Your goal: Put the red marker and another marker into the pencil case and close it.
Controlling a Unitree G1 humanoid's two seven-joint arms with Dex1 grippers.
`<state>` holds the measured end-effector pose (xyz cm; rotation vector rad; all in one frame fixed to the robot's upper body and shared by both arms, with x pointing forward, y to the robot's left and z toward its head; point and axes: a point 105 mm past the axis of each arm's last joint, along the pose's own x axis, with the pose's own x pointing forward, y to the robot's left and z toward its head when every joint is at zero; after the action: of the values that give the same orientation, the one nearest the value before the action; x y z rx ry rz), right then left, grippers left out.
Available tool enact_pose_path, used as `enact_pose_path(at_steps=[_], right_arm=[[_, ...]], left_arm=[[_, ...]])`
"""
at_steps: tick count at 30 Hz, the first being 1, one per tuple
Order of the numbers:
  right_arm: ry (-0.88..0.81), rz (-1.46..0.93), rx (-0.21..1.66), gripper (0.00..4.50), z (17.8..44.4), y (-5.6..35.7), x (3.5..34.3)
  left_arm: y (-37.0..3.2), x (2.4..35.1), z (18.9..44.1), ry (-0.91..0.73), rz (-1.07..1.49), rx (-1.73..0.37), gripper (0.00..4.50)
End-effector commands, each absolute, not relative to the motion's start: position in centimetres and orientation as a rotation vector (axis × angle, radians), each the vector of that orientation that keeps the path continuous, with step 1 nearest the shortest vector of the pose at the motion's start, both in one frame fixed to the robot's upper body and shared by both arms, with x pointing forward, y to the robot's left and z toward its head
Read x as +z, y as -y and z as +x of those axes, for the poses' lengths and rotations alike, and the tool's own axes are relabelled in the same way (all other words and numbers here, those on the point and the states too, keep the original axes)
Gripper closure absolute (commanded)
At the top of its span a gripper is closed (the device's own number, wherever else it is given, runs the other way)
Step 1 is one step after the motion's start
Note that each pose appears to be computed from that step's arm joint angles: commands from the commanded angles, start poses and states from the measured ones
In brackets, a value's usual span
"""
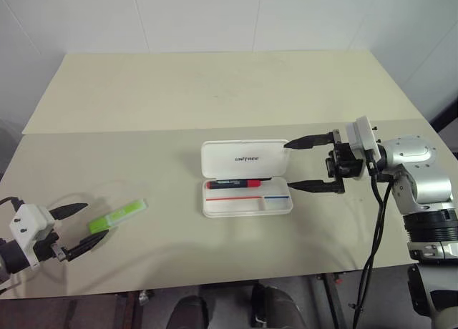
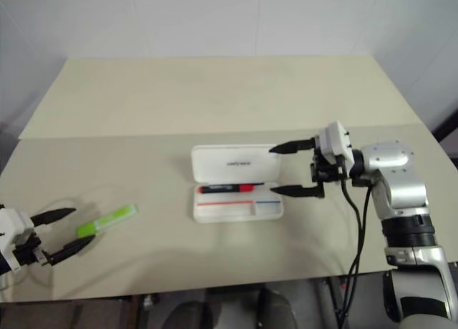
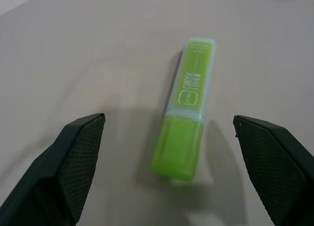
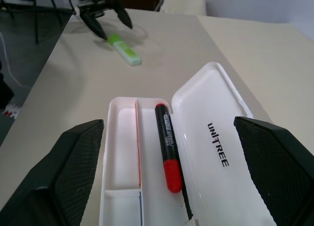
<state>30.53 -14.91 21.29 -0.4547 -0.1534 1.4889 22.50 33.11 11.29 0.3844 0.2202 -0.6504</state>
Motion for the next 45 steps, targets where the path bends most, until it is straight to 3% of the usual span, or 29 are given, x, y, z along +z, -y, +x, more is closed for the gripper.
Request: enact_pose_path(at_steps=[1,14,24,25,31,37,45], right_arm=[[0.162,-0.494,1.570,0.02,29.1,14.8,21.7],[0.163,-0.516,1.539,0.02,28.7,15.1,21.8],[0.181,-0.521,1.530,0.00,28.6,15.1,22.1],[0.182,-0.520,1.530,0.00,28.6,15.1,22.1],[0.182,-0.518,1.525,0.00,28.8,15.0,21.9],[0.167,-0.518,1.509,0.00,29.1,15.0,21.4],[0.150,-0.511,1.479,0.00,29.1,15.3,20.9]], left_arm=[[-33.5,11.1,22.9,-0.245,0.409,-0.675,0.00],[-31.9,7.7,24.2,-0.327,0.329,-0.776,0.00],[-30.3,7.5,24.0,-0.322,0.362,-0.847,3.30],[-30.1,7.6,24.0,-0.316,0.362,-0.848,3.39],[-28.0,10.0,25.0,-0.206,0.380,-0.879,3.39],[-23.5,14.8,26.0,-0.032,0.408,-1.000,3.39],[-18.3,17.5,26.9,0.025,0.451,-1.179,3.39]])
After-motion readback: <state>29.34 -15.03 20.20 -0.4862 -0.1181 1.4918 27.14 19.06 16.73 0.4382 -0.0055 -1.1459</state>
